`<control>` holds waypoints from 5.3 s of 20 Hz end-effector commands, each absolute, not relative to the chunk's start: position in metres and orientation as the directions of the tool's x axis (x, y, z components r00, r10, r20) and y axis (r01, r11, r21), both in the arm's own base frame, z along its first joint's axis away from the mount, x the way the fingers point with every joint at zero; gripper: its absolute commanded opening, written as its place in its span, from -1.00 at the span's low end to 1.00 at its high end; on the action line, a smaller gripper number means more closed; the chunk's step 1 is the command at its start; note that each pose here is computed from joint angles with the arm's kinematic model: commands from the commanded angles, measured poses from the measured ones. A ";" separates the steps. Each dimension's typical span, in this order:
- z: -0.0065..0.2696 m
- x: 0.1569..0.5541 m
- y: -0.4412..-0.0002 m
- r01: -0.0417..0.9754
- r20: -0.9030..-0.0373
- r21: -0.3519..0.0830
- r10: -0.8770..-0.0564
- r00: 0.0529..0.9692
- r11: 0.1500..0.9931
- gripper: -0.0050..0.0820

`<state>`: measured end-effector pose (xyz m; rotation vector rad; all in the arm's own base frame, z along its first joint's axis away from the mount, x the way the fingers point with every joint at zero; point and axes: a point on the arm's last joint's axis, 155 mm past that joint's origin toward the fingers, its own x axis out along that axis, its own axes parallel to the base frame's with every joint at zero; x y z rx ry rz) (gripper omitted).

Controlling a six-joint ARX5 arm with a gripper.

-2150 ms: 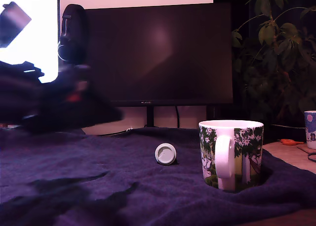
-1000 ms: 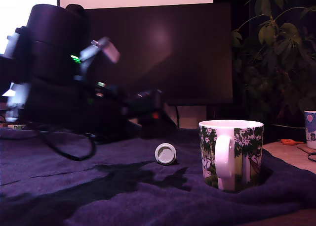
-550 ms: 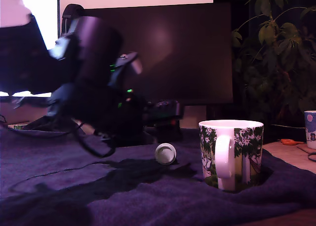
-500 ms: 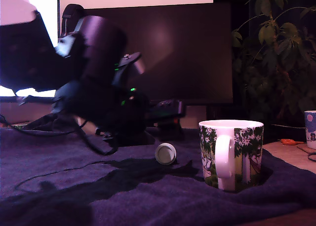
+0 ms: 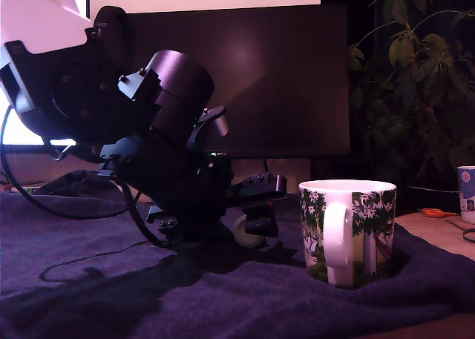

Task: Pick up the coffee capsules on the table and drop them inside the coffee cup

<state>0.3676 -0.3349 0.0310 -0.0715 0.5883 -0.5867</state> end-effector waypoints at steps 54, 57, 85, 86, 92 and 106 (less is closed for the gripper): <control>0.033 0.341 -0.344 0.719 -0.558 -0.123 -0.647 0.520 0.684 0.07; 0.033 0.342 -0.343 0.719 -0.558 -0.122 -0.646 0.520 0.684 -0.15; 0.116 0.297 -0.337 0.852 -0.522 -0.116 -0.761 0.385 0.510 -0.52; 0.123 0.292 -0.338 0.861 -0.511 -0.124 -0.776 0.370 0.493 -0.52; 0.145 0.259 -0.354 0.925 -0.448 -0.179 -0.865 0.226 0.335 -0.52; 0.164 0.233 -0.387 0.959 -0.386 -0.131 -0.904 0.184 0.251 -0.56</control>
